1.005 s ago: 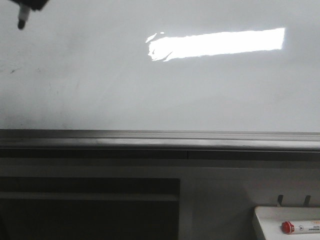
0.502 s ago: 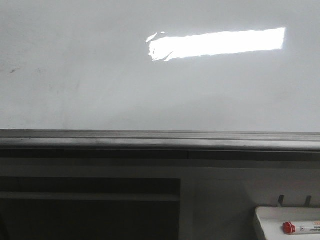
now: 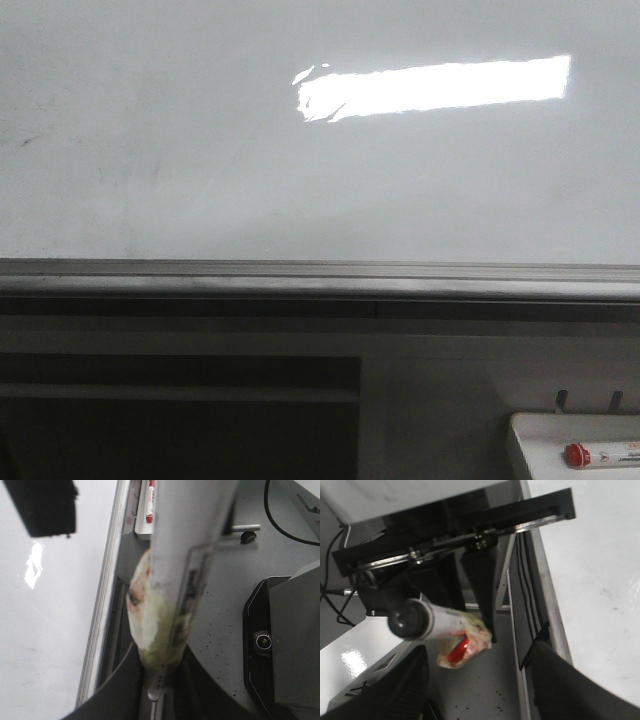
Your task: Write number 2 on whiteboard
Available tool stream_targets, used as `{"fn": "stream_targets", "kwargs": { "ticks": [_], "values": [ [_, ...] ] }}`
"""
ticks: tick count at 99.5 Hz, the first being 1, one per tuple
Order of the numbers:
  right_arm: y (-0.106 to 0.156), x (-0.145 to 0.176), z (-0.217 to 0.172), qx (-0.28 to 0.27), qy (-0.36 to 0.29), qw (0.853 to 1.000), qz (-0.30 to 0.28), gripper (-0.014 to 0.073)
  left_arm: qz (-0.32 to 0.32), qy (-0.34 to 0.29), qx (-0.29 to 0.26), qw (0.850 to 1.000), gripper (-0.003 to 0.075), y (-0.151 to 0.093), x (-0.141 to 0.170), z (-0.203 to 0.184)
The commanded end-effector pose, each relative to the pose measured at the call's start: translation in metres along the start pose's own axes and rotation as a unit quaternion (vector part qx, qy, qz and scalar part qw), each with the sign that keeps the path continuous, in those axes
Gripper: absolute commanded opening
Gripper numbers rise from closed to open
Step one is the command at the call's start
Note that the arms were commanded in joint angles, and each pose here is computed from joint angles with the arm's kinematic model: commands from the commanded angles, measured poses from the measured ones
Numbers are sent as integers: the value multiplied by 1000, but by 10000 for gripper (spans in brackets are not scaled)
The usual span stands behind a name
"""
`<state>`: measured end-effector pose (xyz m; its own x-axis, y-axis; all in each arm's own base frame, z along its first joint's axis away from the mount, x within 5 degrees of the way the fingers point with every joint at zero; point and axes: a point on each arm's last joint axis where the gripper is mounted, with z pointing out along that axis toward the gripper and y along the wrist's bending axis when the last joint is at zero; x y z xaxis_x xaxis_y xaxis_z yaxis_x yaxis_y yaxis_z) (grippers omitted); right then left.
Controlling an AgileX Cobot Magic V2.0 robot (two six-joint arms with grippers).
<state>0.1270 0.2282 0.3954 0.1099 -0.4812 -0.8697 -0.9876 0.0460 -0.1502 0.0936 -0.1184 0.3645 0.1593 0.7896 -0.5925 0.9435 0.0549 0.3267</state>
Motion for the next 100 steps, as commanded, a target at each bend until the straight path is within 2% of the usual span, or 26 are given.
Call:
{"fn": "stream_targets", "kwargs": {
  "ticks": [1,11,36,52,59,75,90,100],
  "values": [
    [4,-19,-18,5,-52,999,2,400,-5,-41,-22,999,-20,5,-11,-7],
    [6,-21,-19,-2,-58,998,10,400,-5,-40,-21,999,-20,5,-12,-7],
    [8,-31,-12,27,-93,995,4,400,-5,-41,-23,999,-20,5,-12,-7],
    [6,-28,2,20,-82,996,8,392,-5,-41,-23,999,-20,5,-12,-7],
    [5,-26,7,19,-76,997,10,342,-5,-41,-23,999,-20,5,-12,-7],
    [1,-22,18,16,-64,998,16,167,-7,-44,-21,999,-20,5,-12,-7],
    [0,-19,22,15,-57,998,16,-75,-8,-47,-19,999,-20,5,-13,-7],
    [-2,-19,21,24,-55,998,6,-72,-26,-58,-31,997,-12,6,-15,-11]
  ]
}}
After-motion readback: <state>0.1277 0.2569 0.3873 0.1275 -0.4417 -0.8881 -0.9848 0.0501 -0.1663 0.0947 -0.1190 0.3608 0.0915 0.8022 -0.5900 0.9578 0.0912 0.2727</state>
